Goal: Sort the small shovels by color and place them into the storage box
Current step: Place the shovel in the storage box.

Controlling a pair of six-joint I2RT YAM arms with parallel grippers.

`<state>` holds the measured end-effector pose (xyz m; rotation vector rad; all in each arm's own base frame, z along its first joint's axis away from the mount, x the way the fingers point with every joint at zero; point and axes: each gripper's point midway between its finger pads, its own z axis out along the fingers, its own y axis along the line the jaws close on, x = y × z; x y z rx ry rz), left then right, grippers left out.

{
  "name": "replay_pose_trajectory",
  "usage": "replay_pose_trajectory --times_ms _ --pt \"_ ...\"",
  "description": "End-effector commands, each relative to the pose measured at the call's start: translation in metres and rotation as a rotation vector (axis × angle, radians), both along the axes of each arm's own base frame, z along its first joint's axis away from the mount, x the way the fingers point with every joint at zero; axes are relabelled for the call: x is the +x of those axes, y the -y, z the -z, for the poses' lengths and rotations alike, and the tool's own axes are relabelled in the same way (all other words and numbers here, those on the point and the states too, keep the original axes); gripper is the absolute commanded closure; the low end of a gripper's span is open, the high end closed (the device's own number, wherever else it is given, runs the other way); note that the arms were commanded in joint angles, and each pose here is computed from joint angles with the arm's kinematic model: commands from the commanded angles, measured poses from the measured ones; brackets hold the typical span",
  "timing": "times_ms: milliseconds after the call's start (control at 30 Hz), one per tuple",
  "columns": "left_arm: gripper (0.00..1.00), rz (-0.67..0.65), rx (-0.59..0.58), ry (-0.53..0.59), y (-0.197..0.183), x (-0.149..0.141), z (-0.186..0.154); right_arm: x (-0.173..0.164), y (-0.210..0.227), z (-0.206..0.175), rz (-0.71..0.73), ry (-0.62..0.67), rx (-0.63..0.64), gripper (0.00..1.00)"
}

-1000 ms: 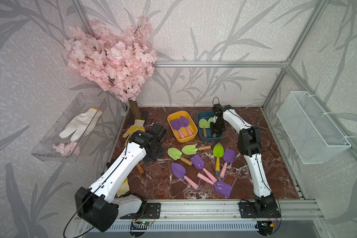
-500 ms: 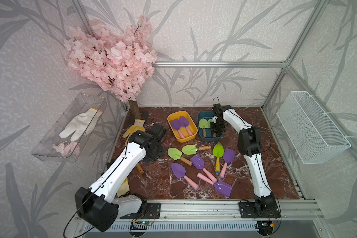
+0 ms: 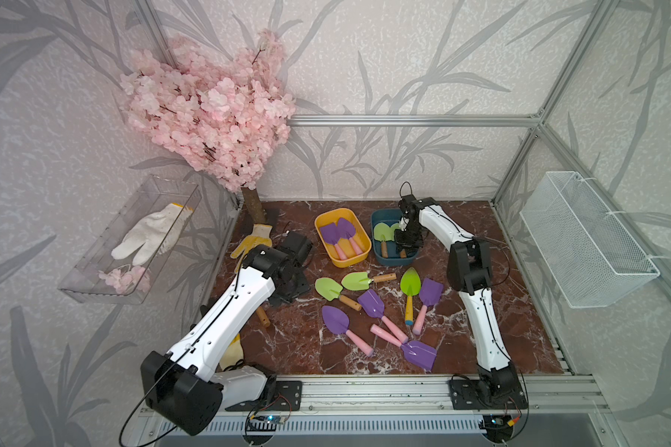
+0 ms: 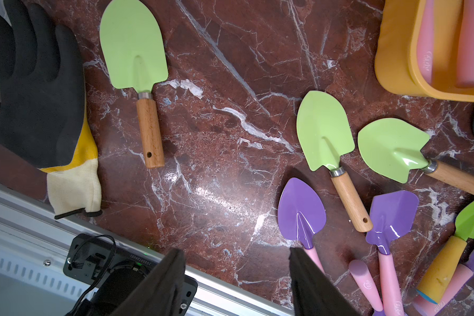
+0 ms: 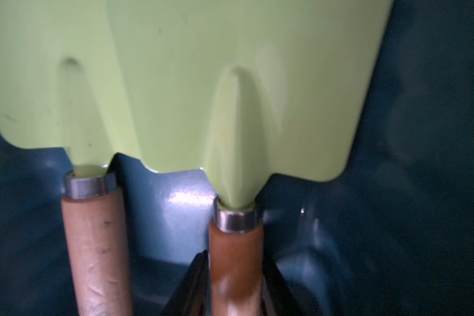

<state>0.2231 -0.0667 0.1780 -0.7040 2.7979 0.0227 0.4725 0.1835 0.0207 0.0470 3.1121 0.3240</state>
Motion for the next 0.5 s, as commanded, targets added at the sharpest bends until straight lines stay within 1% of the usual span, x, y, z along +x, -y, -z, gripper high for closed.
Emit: replay_pose_trajectory --times_ms 0,167,300,467 --pt "0.36 -0.01 0.019 -0.013 -0.005 -0.004 0.0 -0.001 0.009 0.004 0.008 -0.012 -0.019 0.66" --pt "0.35 -0.01 0.017 -0.011 -0.005 -0.003 -0.001 0.002 0.01 -0.012 0.004 0.021 -0.027 0.63" --pt "0.35 -0.011 0.02 -0.01 -0.004 -0.001 -0.003 0.006 0.011 -0.025 -0.001 0.044 -0.032 0.63" --pt "0.34 -0.009 0.019 -0.003 -0.004 0.0 -0.006 0.014 0.012 -0.052 0.0 0.098 -0.033 0.62"
